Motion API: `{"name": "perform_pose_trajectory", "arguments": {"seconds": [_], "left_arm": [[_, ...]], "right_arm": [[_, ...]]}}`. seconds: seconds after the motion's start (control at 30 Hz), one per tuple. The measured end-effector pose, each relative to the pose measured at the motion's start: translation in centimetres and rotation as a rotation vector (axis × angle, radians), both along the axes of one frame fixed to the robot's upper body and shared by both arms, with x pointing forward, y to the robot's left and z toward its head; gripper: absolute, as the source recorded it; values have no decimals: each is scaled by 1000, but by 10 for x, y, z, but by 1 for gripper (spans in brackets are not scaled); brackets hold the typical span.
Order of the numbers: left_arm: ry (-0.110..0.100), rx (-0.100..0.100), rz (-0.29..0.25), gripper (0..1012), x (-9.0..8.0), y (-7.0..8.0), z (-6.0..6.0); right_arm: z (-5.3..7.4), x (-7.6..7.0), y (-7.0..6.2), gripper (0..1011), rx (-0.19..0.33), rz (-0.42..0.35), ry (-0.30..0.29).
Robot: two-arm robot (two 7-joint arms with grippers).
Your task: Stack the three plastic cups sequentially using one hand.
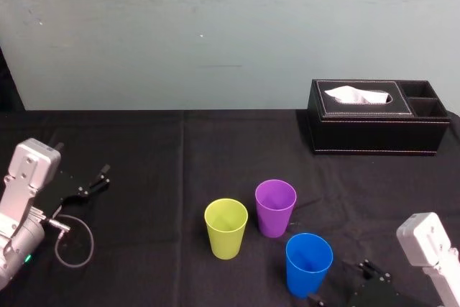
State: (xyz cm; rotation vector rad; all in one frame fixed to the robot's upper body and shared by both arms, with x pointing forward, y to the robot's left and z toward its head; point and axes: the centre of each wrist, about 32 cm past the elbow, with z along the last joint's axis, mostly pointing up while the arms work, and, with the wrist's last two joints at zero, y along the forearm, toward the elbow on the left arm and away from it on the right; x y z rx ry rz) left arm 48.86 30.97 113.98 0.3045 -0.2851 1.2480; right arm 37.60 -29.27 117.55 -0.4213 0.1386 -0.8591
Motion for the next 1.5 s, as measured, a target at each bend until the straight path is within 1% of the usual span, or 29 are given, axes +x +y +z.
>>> {"name": "perform_pose_trajectory", "arguments": {"seconds": [0.43,0.7,1.13,1.27,1.5], "left_arm": [[0,0,0,1000,0,0,0],[0,0,0,1000,0,0,0],[0,0,0,1000,0,0,0],[0,0,0,1000,0,0,0],[0,0,0,1000,0,0,0]], "right_arm": [[-12,12,14,1003,6,-9,-15],[-16,18,21,1003,9,-17,-30],[-23,23,27,1003,28,-36,-41],[-23,25,28,1003,38,-29,-45],[-23,25,28,1003,37,-30,-46]]}}
